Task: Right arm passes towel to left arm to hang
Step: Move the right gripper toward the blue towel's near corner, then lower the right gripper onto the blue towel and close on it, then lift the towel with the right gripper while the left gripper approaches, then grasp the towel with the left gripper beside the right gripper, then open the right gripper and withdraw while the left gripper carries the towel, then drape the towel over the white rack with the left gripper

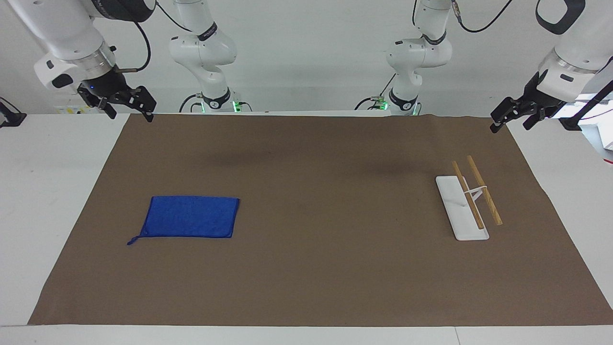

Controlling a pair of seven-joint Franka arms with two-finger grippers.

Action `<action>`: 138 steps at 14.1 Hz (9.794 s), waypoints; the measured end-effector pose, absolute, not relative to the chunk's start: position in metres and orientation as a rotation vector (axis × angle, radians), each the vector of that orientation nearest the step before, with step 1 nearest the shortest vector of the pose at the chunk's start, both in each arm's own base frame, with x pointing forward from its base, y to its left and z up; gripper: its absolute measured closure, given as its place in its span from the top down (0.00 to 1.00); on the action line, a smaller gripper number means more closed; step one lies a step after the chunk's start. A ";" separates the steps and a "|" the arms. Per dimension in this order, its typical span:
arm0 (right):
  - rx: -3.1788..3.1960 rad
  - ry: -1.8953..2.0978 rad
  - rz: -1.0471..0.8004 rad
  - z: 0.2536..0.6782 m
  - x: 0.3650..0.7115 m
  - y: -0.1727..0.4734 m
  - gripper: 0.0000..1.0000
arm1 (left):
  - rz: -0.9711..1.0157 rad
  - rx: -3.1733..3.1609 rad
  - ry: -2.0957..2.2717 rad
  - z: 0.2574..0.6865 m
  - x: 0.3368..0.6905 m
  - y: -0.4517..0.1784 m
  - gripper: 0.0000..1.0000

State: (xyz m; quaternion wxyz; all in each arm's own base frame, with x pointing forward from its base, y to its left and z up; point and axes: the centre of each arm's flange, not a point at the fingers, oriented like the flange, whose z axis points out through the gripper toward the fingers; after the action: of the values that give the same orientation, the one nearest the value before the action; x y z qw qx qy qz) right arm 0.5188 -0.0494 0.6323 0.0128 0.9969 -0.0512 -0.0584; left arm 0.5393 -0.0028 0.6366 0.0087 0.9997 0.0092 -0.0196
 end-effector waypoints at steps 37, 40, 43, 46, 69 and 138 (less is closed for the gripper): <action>3.127 0.103 -0.038 0.284 0.561 -0.014 0.72 | -0.062 3.123 0.030 0.637 0.539 -0.003 1.00; 3.126 0.122 -0.034 0.286 0.561 -0.014 0.61 | -0.062 3.123 0.029 0.637 0.539 -0.003 1.00; 3.127 0.128 -0.024 0.290 0.561 -0.013 0.26 | -0.066 3.122 -0.022 0.636 0.539 -0.021 1.00; 3.127 0.129 -0.037 0.291 0.562 -0.013 0.09 | -0.074 3.122 -0.031 0.634 0.538 -0.029 1.00; 3.448 -1.422 -1.157 0.506 0.565 0.216 0.07 | -0.040 2.522 1.413 0.518 0.489 -0.367 1.00; 3.065 -0.036 -0.199 0.658 0.517 -0.027 1.00 | 0.534 3.086 0.976 0.488 0.537 0.092 0.03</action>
State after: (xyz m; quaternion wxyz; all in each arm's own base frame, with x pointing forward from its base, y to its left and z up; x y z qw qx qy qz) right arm 0.5173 -0.0270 0.6582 0.0349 0.9972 -0.0118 -0.0647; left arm 0.5370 0.0917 0.4879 -0.0694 0.9385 0.2967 0.1624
